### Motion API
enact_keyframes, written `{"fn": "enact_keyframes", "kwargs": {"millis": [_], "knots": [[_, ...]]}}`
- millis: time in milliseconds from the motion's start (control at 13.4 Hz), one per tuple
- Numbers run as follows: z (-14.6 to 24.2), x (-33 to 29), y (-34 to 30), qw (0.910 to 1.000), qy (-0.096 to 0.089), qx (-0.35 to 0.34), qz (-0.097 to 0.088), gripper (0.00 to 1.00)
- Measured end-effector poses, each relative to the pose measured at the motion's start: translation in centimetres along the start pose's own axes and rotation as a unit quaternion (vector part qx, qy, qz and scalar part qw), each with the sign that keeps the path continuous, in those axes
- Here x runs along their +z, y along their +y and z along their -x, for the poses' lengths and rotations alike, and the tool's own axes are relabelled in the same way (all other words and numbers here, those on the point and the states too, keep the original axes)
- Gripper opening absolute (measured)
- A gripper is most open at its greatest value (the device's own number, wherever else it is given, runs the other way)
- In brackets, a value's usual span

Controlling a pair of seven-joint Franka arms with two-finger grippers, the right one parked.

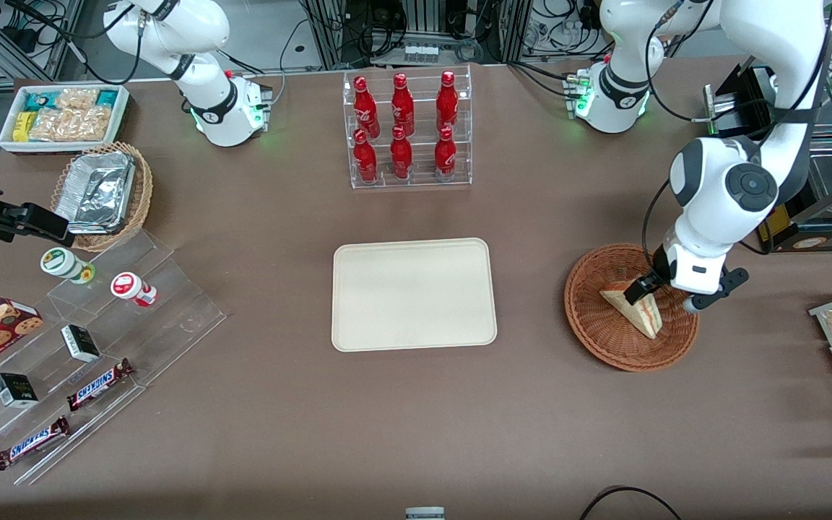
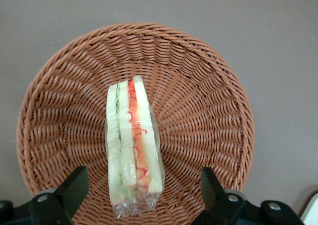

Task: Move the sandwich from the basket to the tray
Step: 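Lower the open left gripper around the wrapped sandwich in the basket, then close the left gripper on the sandwich and lift it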

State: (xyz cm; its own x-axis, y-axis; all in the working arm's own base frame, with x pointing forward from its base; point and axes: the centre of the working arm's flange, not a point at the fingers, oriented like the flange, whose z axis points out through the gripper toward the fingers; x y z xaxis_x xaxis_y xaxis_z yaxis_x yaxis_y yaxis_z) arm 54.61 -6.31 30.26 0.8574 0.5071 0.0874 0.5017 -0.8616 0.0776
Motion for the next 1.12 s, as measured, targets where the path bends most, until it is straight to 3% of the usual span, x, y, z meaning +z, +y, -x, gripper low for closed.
{"fn": "enact_keyframes", "kwargs": {"millis": [672, 1045, 1119], "knots": [[0.7, 5.0, -0.5, 0.9999, -0.01, -0.002, 0.001, 0.96], [0.7, 5.0, -0.8, 0.9999, -0.011, -0.004, -0.001, 0.41], [0.7, 4.7, -0.8, 1.0, -0.009, -0.004, 0.001, 0.36]]}}
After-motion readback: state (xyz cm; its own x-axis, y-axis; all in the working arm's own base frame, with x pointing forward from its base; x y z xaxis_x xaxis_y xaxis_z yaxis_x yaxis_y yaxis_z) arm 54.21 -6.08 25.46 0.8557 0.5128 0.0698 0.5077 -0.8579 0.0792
